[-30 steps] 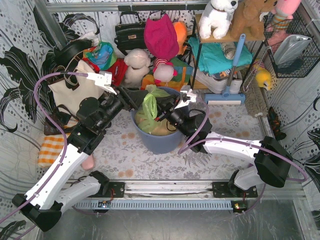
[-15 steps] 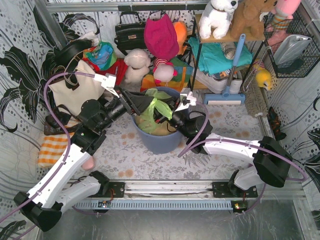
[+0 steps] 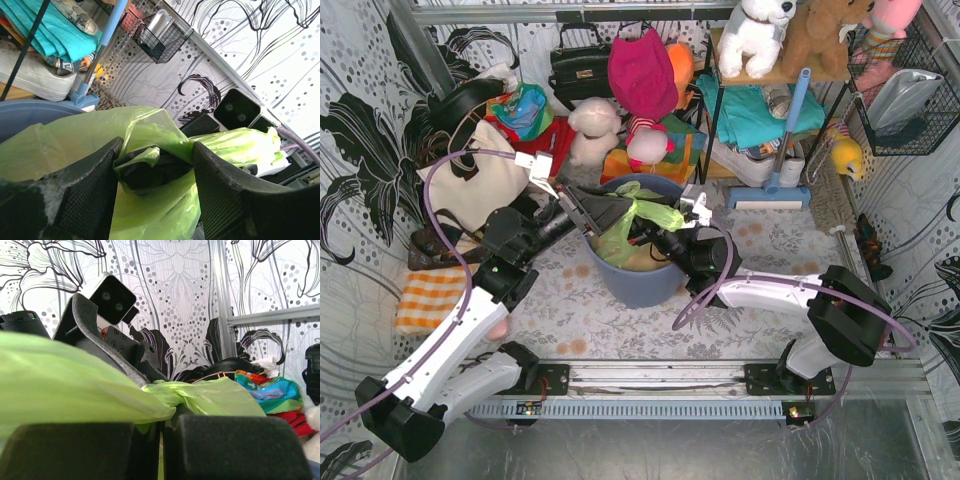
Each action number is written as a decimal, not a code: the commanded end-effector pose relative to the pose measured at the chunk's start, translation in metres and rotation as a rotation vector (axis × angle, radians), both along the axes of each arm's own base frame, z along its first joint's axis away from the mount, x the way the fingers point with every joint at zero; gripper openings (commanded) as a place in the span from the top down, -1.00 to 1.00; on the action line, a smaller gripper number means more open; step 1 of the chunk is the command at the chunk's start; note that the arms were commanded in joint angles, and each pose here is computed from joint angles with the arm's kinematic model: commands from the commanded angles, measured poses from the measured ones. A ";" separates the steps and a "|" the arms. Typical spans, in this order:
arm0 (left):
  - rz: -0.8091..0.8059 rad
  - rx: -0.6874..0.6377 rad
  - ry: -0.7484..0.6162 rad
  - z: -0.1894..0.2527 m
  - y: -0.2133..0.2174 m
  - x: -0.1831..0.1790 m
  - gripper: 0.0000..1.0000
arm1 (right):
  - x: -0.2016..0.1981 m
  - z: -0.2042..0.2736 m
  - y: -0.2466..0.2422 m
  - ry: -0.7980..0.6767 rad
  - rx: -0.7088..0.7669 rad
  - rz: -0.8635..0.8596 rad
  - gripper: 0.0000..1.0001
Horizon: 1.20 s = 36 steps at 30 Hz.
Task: Tie the trash bag
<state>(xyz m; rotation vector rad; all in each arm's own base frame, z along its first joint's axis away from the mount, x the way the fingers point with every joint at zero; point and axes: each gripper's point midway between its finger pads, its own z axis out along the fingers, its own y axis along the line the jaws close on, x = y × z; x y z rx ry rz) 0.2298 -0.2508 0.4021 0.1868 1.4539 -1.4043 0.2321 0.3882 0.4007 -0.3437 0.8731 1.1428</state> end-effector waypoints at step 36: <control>0.164 0.238 -0.068 0.041 0.045 -0.007 -0.58 | 0.002 0.039 -0.025 -0.149 0.122 -0.128 1.00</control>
